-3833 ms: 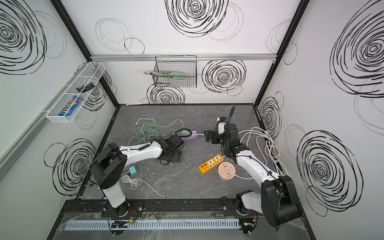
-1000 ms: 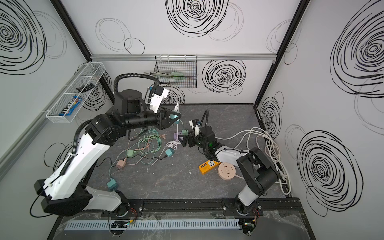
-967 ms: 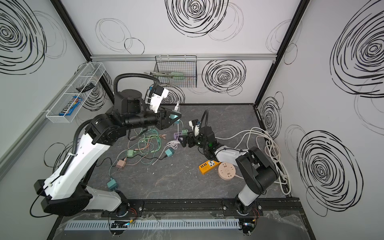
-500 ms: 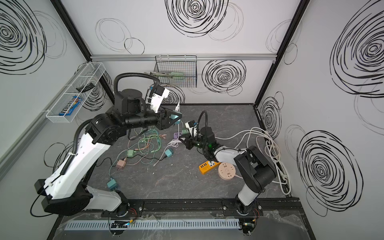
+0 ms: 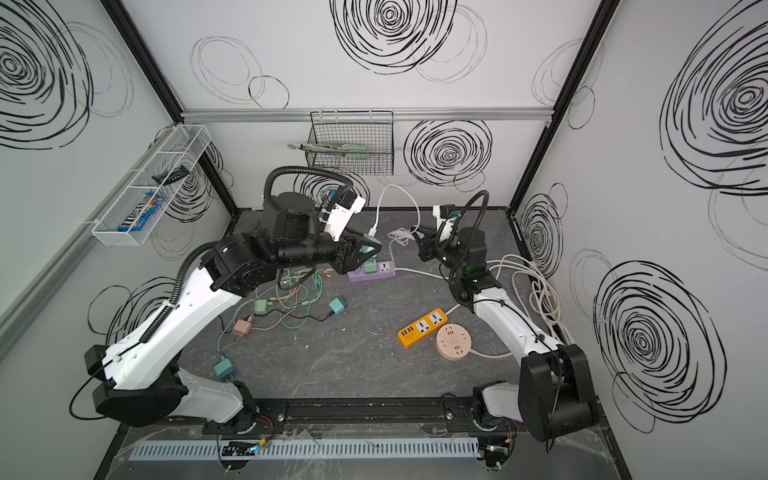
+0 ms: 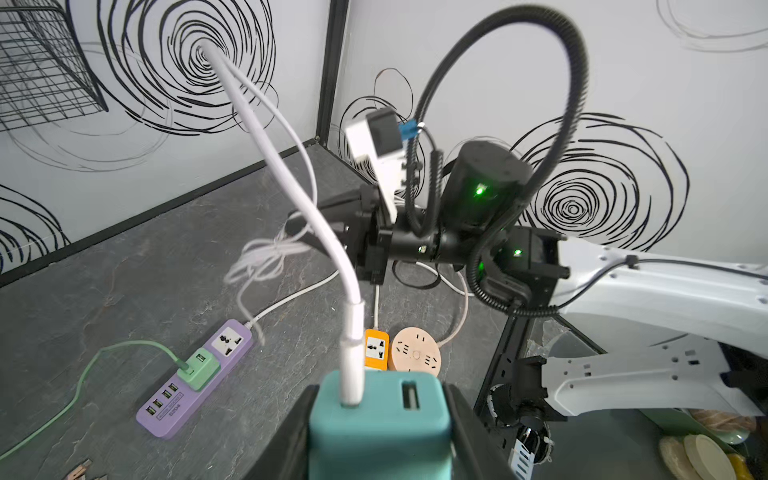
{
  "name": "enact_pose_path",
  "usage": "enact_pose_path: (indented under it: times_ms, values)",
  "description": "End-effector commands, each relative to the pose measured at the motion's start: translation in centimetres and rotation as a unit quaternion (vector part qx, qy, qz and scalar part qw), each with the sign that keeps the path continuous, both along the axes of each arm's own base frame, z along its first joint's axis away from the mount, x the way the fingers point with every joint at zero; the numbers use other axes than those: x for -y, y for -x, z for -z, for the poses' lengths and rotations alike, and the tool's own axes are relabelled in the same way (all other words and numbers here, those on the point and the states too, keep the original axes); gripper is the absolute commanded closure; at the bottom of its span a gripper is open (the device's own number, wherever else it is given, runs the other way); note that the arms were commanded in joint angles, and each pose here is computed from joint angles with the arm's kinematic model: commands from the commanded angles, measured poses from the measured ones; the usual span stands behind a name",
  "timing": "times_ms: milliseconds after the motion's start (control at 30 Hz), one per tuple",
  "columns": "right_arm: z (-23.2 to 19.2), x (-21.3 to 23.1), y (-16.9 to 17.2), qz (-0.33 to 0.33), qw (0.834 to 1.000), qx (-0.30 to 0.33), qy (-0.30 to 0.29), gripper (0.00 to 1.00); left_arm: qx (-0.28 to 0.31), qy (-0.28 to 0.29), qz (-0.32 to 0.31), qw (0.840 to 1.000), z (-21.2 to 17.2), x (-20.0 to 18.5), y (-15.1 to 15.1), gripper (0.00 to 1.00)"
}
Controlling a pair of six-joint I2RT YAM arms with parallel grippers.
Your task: Insert the plug
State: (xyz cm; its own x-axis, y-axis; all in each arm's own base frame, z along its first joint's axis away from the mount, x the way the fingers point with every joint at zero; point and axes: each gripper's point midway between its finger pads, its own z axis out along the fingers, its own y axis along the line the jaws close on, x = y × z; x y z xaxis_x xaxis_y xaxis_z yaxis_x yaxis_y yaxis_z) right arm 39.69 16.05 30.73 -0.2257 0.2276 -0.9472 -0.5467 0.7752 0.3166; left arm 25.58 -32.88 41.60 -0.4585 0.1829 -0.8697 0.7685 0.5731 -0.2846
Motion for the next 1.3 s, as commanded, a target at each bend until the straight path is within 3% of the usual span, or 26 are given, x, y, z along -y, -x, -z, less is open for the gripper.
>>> enact_pose_path:
  times_ms: [0,167,333,500,633,667,700,767,800,867,1033,1100,1200,1267]
  values:
    - [-2.9,4.2,-1.6,0.083,0.996,0.029,0.008,1.00,0.050,0.048,0.034,0.997,-2.2,2.9,-0.5,1.00]
    - [-4.9,9.7,-5.5,0.166,0.984,0.066,0.022,1.00,0.081,0.054,0.018,0.995,-1.9,5.4,-3.4,1.00]
    - [-5.6,12.4,-11.7,0.180,0.974,0.107,0.087,1.00,0.097,0.054,0.003,0.994,-1.1,8.6,-6.9,1.00]
    - [-1.9,17.0,-17.4,0.247,0.954,0.069,0.157,1.00,0.094,0.034,-0.030,0.995,3.4,12.0,-11.2,1.00]
    - [4.1,19.5,-19.7,0.241,0.946,0.004,0.217,0.98,0.075,-0.007,-0.026,0.997,10.0,14.4,-13.4,1.00]
    - [6.1,20.0,-19.8,0.237,0.944,-0.024,0.229,0.87,0.071,-0.023,-0.024,0.997,12.0,14.9,-14.0,1.00]
    - [8.0,20.3,-19.5,0.233,0.942,-0.055,0.236,0.64,0.068,-0.039,-0.021,0.997,13.8,15.2,-14.4,1.00]
    - [10.7,20.9,-18.6,0.231,0.936,-0.108,0.242,0.45,0.066,-0.064,-0.016,0.996,16.6,15.5,-15.3,1.00]
    - [11.7,21.3,-17.8,0.238,0.932,-0.131,0.239,0.24,0.063,-0.075,-0.012,0.995,18.0,15.6,-15.7,1.00]
    - [12.4,22.2,-16.4,0.266,0.922,-0.160,0.232,0.00,0.053,-0.089,-0.005,0.995,20.1,15.7,-16.6,1.00]
    - [12.3,24.4,-12.4,0.343,0.894,-0.212,0.196,0.03,0.039,-0.110,0.020,0.993,23.4,15.3,-18.0,1.00]
    - [11.8,23.9,-11.2,0.333,0.902,-0.220,0.162,0.03,0.049,-0.115,0.039,0.991,23.7,15.4,-17.9,1.00]
    - [11.1,20.6,-9.5,0.264,0.931,-0.226,0.109,0.03,0.072,-0.127,0.073,0.987,24.1,15.4,-17.6,1.00]
    - [10.4,18.4,-8.1,0.231,0.942,-0.242,0.039,0.02,0.089,-0.141,0.098,0.981,24.4,15.4,-17.3,1.00]
